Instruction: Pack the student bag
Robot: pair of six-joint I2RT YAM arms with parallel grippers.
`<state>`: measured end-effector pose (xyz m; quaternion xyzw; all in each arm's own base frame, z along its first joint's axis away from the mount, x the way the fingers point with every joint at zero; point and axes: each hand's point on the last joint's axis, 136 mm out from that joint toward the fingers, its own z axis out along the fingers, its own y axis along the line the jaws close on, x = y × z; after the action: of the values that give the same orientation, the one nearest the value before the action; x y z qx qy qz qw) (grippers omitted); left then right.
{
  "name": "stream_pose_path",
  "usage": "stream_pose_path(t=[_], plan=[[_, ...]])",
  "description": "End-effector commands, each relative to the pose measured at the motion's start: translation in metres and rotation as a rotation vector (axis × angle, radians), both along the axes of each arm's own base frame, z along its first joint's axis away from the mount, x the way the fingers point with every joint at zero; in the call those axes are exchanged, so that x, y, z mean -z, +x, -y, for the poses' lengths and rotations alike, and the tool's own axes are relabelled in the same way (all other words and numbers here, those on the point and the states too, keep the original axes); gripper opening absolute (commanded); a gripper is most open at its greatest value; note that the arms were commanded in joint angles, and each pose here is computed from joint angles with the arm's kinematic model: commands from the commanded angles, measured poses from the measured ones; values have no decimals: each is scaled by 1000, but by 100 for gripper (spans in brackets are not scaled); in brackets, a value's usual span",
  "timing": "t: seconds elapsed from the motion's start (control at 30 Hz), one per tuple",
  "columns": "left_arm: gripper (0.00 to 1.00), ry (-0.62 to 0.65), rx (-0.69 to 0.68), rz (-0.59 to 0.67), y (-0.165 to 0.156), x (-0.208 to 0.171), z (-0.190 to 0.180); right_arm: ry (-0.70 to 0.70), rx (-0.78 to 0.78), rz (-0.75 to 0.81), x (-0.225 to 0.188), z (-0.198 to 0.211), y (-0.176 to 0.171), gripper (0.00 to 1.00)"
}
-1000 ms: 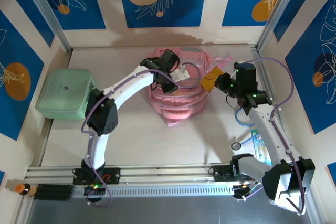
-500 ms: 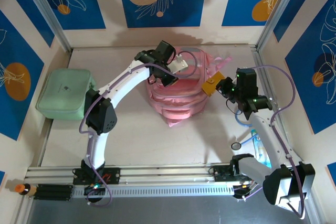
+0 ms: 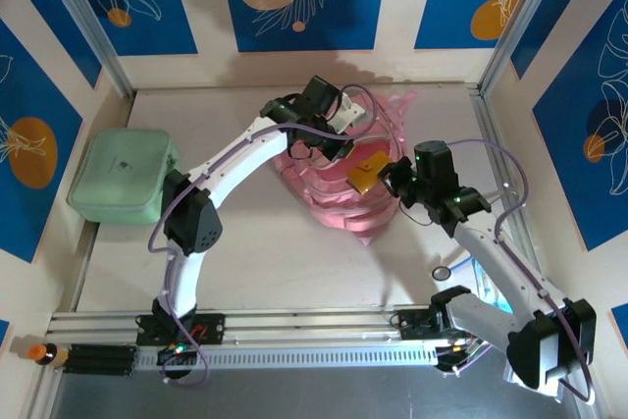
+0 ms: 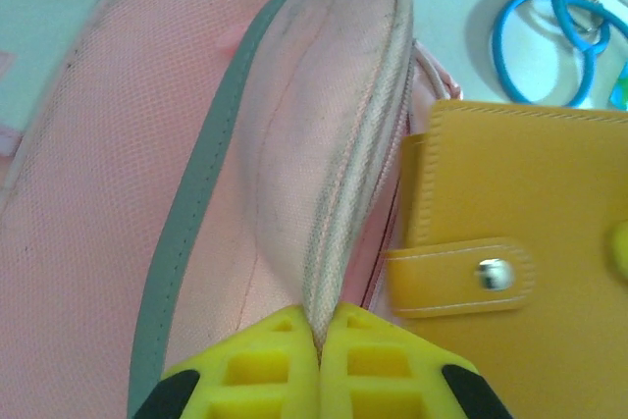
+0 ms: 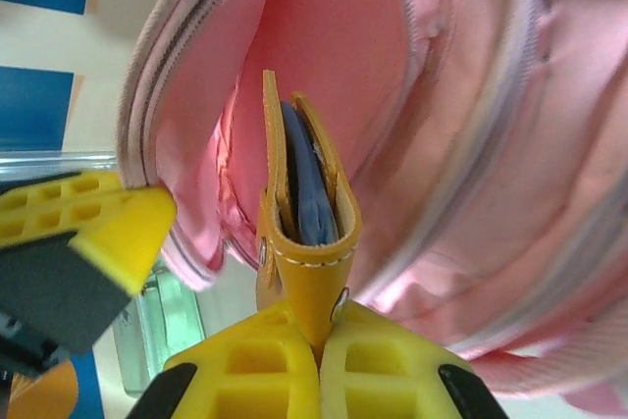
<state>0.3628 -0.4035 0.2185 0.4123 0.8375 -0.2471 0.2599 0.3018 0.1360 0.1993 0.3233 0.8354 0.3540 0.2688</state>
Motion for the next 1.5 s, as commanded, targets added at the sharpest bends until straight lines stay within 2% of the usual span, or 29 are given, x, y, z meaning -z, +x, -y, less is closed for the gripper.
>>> stream_pose_path(t=[0.0,0.13,0.37,0.6,0.67,0.73,0.93,1.17,1.23,1.3,1.4,1.47], plan=[[0,-157,3,40,-8,-57,17,54,54,14,-7,-3,16,0],[0,-170,-8,26,-11,-55,16,62,93,-29,10,-3,31,0],[0,-205,-17,22,-12,-64,16,121,91,-14,25,-13,80,0],[0,-173,-67,-1,1,-52,3,194,140,-73,40,-25,108,2],[0,-175,-79,-9,4,-52,-1,202,147,-85,43,-30,110,7],[0,-175,-84,-6,5,-52,-3,208,142,-91,42,-32,109,18],[1,-152,-98,-13,11,-43,-8,253,131,-155,30,-26,81,42],[2,-153,-127,-31,18,-34,-10,237,194,-189,25,-4,37,50],[7,-159,-129,-43,16,-33,-11,214,215,-190,28,5,25,51],[20,-164,-154,-58,16,-32,-16,177,235,-169,29,16,14,52],[39,-159,-287,-92,25,-26,-38,112,253,-96,24,31,7,56],[42,-182,-369,-125,31,-20,-56,78,251,-44,19,37,5,59]])
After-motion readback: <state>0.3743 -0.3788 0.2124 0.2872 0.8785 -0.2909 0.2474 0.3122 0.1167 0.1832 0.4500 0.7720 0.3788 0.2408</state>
